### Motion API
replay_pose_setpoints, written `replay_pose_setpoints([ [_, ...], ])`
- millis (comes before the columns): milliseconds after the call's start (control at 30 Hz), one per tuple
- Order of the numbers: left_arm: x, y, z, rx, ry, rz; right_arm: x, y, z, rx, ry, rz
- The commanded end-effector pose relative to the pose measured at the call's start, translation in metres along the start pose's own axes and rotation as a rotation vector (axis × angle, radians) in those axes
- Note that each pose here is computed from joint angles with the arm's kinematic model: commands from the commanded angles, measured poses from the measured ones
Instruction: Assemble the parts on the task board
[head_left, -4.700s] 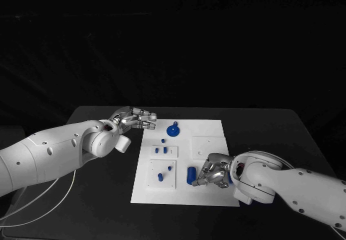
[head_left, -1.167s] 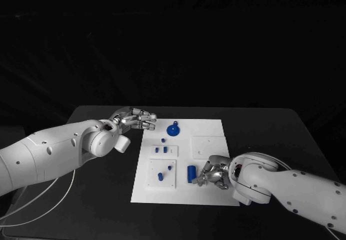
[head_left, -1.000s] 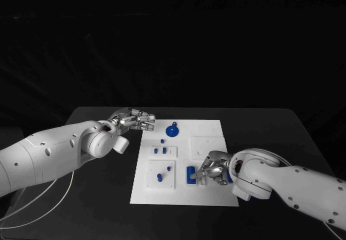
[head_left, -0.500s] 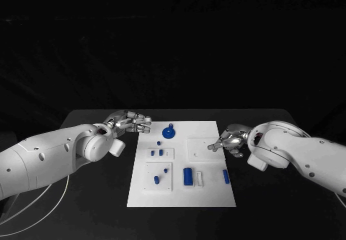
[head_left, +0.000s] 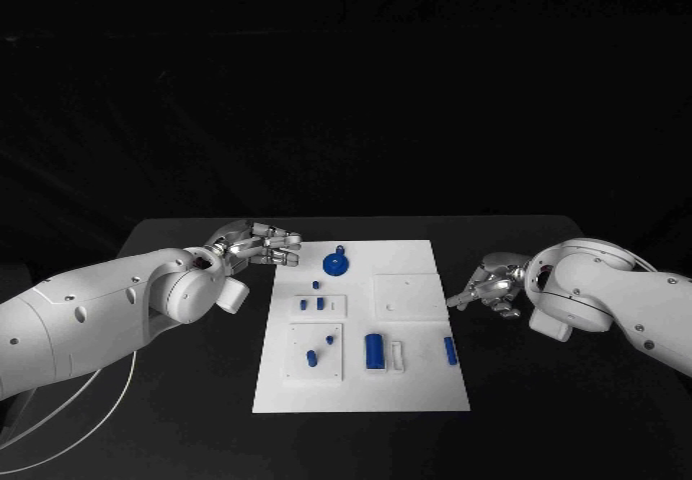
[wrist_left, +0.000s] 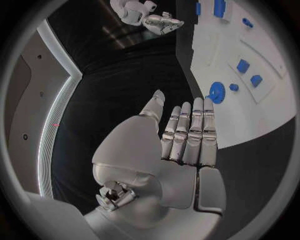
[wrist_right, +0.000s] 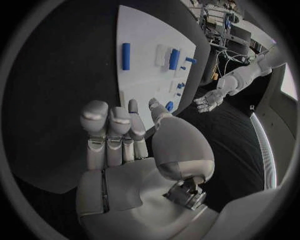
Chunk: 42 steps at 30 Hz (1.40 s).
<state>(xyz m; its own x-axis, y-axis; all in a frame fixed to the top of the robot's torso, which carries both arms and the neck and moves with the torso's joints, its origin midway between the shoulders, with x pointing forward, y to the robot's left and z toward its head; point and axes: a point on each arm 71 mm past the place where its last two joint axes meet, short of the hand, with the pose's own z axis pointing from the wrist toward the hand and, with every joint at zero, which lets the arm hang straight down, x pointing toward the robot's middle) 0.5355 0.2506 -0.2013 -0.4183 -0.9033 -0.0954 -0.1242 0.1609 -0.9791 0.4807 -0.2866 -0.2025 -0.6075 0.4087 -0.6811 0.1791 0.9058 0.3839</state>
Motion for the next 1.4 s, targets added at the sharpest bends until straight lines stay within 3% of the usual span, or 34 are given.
replay_pose_setpoints([
  [33, 0.0025, -0.0013, -0.0002, 0.013, 0.014, 0.004, 0.013, -0.006, 0.001, 0.020, 0.050, -0.072],
  [433, 0.0050, -0.0023, 0.0000, 0.024, 0.013, 0.007, 0.044, -0.013, 0.016, 0.047, 0.107, -0.090],
  [800, 0.0045, -0.0022, -0.0004, 0.024, 0.013, 0.006, 0.059, -0.013, 0.020, 0.076, 0.149, -0.137],
  [1400, 0.0029, -0.0013, -0.0016, 0.017, 0.018, 0.001, 0.072, -0.013, 0.023, 0.094, 0.142, -0.207],
])
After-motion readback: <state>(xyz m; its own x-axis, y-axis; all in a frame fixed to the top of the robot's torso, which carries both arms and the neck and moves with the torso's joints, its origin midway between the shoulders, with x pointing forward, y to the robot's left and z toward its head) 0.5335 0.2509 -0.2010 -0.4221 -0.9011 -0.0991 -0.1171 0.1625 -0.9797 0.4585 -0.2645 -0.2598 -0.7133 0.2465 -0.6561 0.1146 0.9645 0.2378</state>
